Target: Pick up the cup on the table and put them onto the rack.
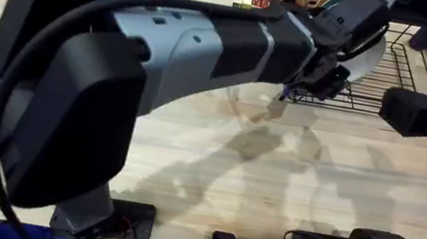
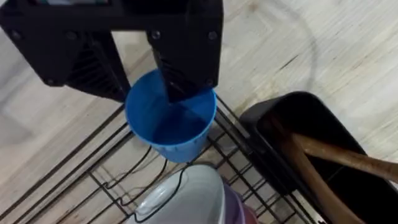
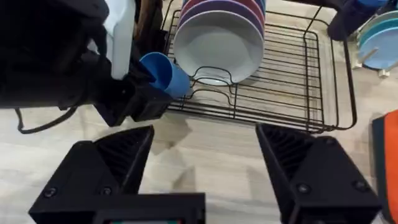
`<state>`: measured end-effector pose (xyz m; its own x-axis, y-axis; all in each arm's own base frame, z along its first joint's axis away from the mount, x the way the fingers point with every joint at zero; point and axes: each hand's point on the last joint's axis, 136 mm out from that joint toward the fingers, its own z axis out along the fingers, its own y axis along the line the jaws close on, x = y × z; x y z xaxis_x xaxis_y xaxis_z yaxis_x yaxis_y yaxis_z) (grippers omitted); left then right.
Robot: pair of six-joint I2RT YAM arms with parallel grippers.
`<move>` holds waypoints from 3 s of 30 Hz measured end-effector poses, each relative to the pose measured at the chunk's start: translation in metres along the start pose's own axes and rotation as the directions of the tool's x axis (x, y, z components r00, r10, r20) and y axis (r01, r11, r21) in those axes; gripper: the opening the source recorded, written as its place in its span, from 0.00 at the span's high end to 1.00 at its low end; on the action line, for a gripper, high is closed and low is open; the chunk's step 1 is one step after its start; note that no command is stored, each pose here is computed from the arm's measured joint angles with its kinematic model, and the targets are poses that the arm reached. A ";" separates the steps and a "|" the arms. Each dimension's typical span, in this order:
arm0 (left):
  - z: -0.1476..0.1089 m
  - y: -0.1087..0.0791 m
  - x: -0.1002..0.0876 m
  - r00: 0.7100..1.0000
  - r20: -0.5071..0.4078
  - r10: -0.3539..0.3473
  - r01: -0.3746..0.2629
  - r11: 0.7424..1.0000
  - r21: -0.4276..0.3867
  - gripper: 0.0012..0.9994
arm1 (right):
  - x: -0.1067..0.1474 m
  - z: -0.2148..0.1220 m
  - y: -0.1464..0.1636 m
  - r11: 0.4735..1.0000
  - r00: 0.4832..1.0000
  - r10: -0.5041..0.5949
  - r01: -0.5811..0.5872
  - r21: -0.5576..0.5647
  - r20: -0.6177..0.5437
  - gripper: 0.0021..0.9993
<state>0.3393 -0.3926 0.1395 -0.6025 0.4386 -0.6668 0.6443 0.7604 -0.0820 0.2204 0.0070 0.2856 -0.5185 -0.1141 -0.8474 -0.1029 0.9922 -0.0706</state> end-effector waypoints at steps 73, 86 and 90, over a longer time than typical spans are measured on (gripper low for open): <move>-0.288 0.301 0.019 0.822 0.147 -0.550 0.531 0.646 -0.548 0.01 | 0.000 0.000 -0.001 0.999 0.999 -0.032 0.032 0.008 -0.001 0.00; -0.351 0.359 0.087 0.676 0.225 -0.702 0.640 0.408 -0.651 0.01 | -0.004 0.000 -0.002 0.999 0.999 -0.033 0.033 0.010 0.015 0.00; -0.367 0.375 0.103 0.634 0.266 -0.726 0.665 0.337 -0.666 0.01 | -0.004 0.000 -0.002 0.999 0.999 -0.033 0.033 0.010 0.015 0.00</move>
<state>0.3457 0.1136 0.3119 -0.7248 -0.4016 -0.5597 -0.4976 0.8671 0.0221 0.2225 0.0056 0.2889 -0.5023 -0.1460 -0.8523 -0.1113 0.9884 -0.1037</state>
